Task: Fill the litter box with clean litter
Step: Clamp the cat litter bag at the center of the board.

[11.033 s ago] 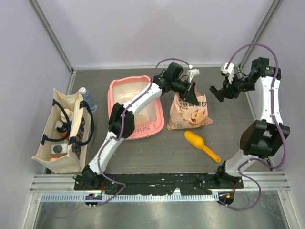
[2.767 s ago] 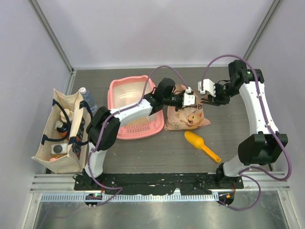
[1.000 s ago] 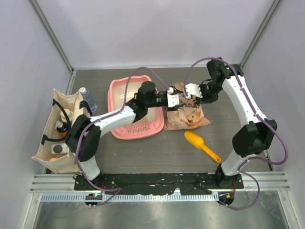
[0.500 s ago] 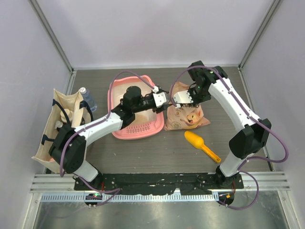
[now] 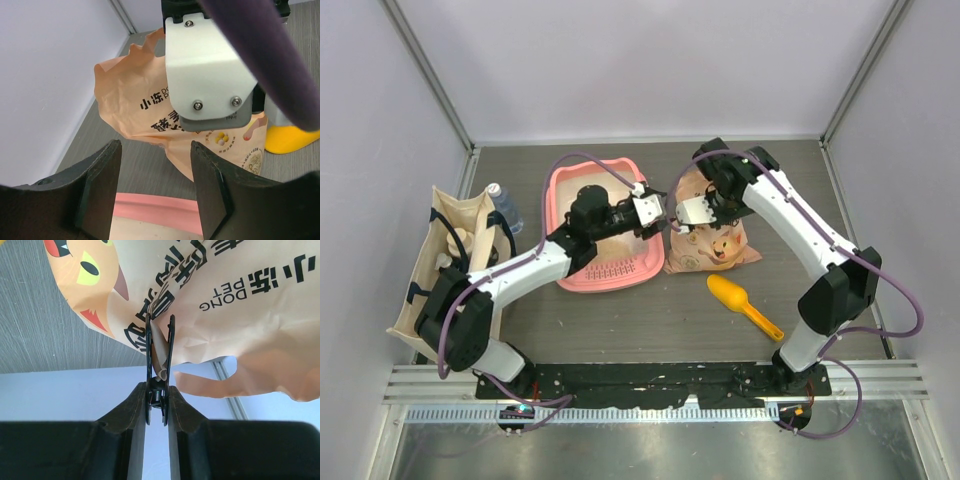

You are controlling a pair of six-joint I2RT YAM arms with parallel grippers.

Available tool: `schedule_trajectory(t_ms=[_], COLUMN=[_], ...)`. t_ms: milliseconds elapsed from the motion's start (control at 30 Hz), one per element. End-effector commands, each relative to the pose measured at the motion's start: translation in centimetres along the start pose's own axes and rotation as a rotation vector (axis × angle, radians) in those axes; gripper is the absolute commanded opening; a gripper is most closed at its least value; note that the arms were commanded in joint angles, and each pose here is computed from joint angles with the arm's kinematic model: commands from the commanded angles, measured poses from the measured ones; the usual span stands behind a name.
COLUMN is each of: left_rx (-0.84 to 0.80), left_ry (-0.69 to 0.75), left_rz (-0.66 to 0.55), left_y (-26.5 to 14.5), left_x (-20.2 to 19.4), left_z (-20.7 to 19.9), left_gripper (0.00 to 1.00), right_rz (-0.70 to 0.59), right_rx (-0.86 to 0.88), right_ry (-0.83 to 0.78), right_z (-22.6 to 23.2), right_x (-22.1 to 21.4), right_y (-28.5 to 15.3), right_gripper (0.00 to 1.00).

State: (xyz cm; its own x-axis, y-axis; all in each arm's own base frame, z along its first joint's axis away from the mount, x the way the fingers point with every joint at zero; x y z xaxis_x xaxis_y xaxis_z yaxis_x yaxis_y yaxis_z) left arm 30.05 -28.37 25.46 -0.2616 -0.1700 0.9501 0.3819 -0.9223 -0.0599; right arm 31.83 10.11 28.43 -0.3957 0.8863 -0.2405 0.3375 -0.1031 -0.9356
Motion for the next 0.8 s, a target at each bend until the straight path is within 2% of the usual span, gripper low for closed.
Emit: schedule_trajectory(t_ms=[0, 233, 400, 667, 767], left_rx=[0.037, 0.046, 0.049, 0.051, 0.048], left_ry=[0.034, 0.039, 0.038, 0.035, 0.029], left_rz=[-0.081, -0.078, -0.077, -0.068, -0.060], left_y=[-0.5, -0.8, -1.3, -1.7, -1.6], left_x=[2.3, 2.5, 2.6, 2.6, 2.6], left_z=[0.7, 0.8, 0.5, 0.4, 0.4], left_gripper=[0.61, 0.61, 0.61, 0.61, 0.61], right_rz=[0.091, 0.198, 0.214, 0.012, 0.011], right_rx=[0.113, 0.103, 0.132, 0.152, 0.182], right_ry=[-0.019, 0.002, -0.010, 0.047, 0.076], right_z=[2.1, 1.6, 2.2, 2.7, 2.9], right_x=[0.4, 2.3, 2.7, 4.4, 4.7], right_y=[-1.3, -1.2, -0.5, -0.2, 0.6], right_gripper=[0.01, 0.01, 0.01, 0.01, 0.01])
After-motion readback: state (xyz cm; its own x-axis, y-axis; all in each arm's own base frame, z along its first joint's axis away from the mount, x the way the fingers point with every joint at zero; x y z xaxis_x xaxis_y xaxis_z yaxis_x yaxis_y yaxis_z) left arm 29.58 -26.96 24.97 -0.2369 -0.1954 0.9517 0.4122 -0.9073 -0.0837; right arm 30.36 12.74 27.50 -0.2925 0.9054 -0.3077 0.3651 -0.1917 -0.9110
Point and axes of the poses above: each gripper's point midway between its finger pads, its own y axis out along the fingers, its own z axis along the line the jaws close on, x = y × z, the point moved 7 cm from there along -y, back along the fingers, and after that the axes turned 7 degrees about -y, right-handed, at the moved point
